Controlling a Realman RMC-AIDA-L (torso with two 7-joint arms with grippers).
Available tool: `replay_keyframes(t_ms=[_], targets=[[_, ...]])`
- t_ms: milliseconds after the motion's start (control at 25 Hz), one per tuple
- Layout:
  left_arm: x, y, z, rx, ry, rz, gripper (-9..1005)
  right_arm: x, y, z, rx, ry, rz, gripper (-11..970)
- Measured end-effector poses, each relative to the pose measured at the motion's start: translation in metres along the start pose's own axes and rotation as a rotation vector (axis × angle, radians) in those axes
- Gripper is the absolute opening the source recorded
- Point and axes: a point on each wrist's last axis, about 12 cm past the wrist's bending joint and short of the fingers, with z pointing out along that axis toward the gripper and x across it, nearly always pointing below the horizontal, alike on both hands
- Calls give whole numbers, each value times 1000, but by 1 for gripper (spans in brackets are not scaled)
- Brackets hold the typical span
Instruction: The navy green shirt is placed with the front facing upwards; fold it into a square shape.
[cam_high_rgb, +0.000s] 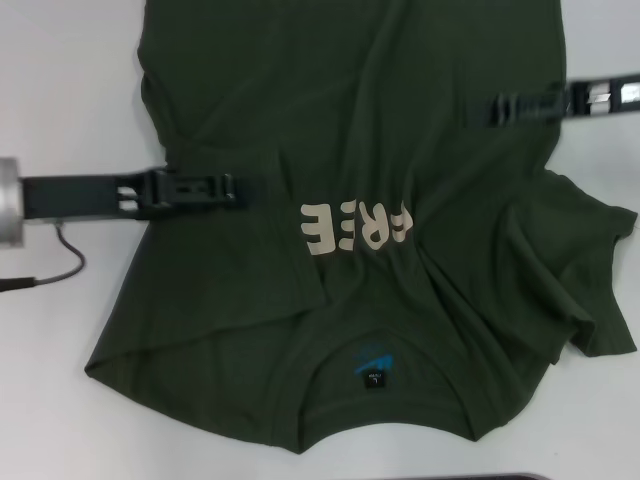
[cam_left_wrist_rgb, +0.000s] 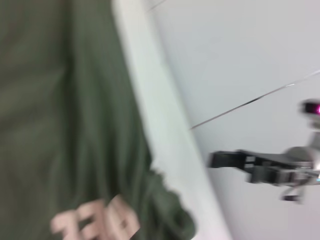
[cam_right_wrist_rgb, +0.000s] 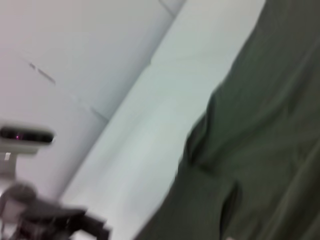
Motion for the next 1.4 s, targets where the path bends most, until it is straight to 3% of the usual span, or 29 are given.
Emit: replay_keyframes(t_ms=[240,360,480,640,760,1120,1400], targets=[[24,-2,-25,73,-43,293,599,7,-2,-18,-88,-245,20,744],[44,2,-34,67,-71,459,597,10,-2,-24,-92,-238,17,743],[63,4,-37,81,-130,552,595,13,-3,-29,-80,-187,14,741],[76,3,-40,108,-162,579,598,17,-4,-47,-63,-114,33,738],[79,4,-44,106,-166,533,605,23,-6,-65,-22,-47,102,736],[63,5,-59,81,-236,422,600,62,-9,-103,178,270,324,735],[56,4,-55,88,-249,434,599,73,-15,-113,223,244,379,736]])
